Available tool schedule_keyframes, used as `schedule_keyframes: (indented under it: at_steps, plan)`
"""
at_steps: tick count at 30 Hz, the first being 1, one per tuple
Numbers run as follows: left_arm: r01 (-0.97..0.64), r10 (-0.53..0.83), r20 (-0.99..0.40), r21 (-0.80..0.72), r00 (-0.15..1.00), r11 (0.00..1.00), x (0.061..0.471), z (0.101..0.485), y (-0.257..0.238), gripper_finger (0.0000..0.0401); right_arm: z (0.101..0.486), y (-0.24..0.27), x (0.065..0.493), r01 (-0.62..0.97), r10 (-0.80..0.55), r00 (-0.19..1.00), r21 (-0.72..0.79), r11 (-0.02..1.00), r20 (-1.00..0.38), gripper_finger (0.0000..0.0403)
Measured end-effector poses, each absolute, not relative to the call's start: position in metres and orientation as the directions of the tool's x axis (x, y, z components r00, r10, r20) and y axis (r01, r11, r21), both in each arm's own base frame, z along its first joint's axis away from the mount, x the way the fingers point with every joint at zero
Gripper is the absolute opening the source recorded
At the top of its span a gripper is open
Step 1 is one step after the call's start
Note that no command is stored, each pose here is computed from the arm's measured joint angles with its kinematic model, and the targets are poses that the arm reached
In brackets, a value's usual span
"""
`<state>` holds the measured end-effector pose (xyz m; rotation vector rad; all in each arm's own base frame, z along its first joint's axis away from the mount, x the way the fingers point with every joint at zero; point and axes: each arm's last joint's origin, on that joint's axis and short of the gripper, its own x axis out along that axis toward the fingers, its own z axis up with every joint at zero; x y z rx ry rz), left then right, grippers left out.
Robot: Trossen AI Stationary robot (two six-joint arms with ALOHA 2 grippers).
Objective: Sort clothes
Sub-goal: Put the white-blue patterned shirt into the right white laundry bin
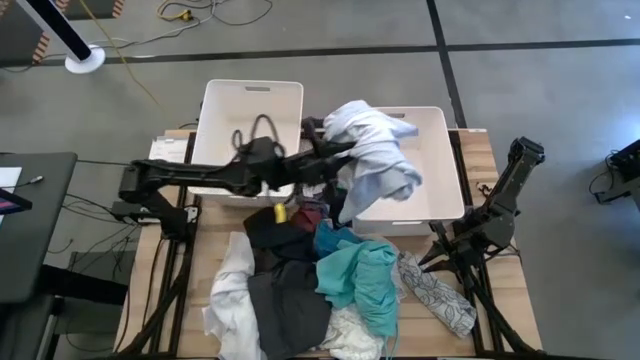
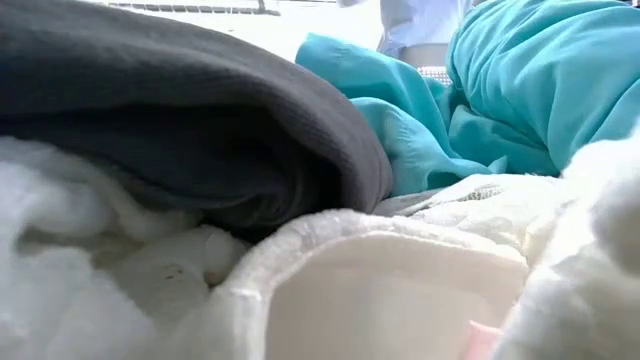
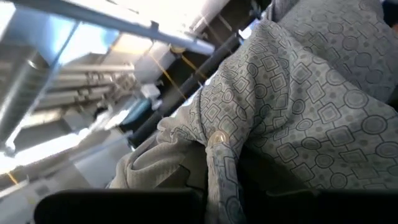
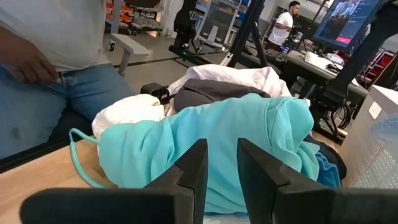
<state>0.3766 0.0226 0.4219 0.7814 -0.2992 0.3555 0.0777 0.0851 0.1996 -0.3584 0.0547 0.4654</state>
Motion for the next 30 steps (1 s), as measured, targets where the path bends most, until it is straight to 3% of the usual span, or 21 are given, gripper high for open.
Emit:
schedule_keyframes:
  at_steps: [7,15,25,30]
  plan:
    - [-0.275,0.253,0.132,0.667,0.958,0.693,0.419,0.377,0.052,0.0032,0.199,0.085,0.078,-0.449,0.429,0.893,-0.327,0.831,-0.137,0.0103]
    - [-0.062,0.270,-0.212,0.669,0.939,0.741,0.427,0.329,0.069,0.0032,0.198,0.085,0.078,-0.453,0.427,0.891,-0.334,0.827,-0.151,0.0103]
    - [0.040,0.244,-0.355,0.633,0.903,0.773,0.422,0.317,0.068,0.0033,0.197,0.085,0.078,-0.453,0.426,0.891,-0.336,0.825,-0.156,0.0103]
    - [0.067,0.208,-0.373,0.605,0.905,0.794,0.421,0.315,0.067,0.0054,0.197,0.085,0.078,-0.453,0.426,0.891,-0.336,0.825,-0.155,0.0103]
